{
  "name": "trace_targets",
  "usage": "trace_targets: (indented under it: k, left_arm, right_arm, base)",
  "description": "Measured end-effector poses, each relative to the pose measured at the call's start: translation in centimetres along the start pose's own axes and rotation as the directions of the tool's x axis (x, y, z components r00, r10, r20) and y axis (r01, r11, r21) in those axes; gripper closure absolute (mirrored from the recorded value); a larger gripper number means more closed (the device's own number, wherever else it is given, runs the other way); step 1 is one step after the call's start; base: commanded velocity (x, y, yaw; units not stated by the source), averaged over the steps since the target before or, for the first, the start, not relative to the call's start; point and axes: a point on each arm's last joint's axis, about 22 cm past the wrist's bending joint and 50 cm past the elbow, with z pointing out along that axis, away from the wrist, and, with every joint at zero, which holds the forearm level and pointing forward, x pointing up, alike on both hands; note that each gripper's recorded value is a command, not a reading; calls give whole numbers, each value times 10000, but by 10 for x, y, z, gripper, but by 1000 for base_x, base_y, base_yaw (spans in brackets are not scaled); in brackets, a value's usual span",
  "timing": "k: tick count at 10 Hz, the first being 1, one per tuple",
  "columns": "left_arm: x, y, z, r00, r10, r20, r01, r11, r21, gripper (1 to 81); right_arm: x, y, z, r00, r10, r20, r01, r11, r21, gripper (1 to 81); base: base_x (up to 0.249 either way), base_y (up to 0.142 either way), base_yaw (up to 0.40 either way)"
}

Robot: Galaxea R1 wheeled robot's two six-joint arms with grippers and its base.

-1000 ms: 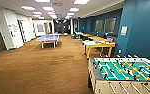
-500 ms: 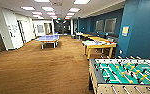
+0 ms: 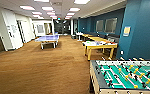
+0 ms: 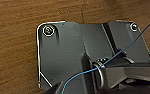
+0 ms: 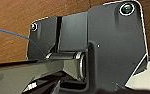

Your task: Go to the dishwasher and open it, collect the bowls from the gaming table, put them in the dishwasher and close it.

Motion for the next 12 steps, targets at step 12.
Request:
trace_targets:
  k: [12]
  left_arm:
    - [-4,1,0,9999,-18,107,18,10000,-8,10]
  right_arm:
    - [-7,-2,0,9999,0,130,0,10000,20,10]
  base:
    - [170,0,0]
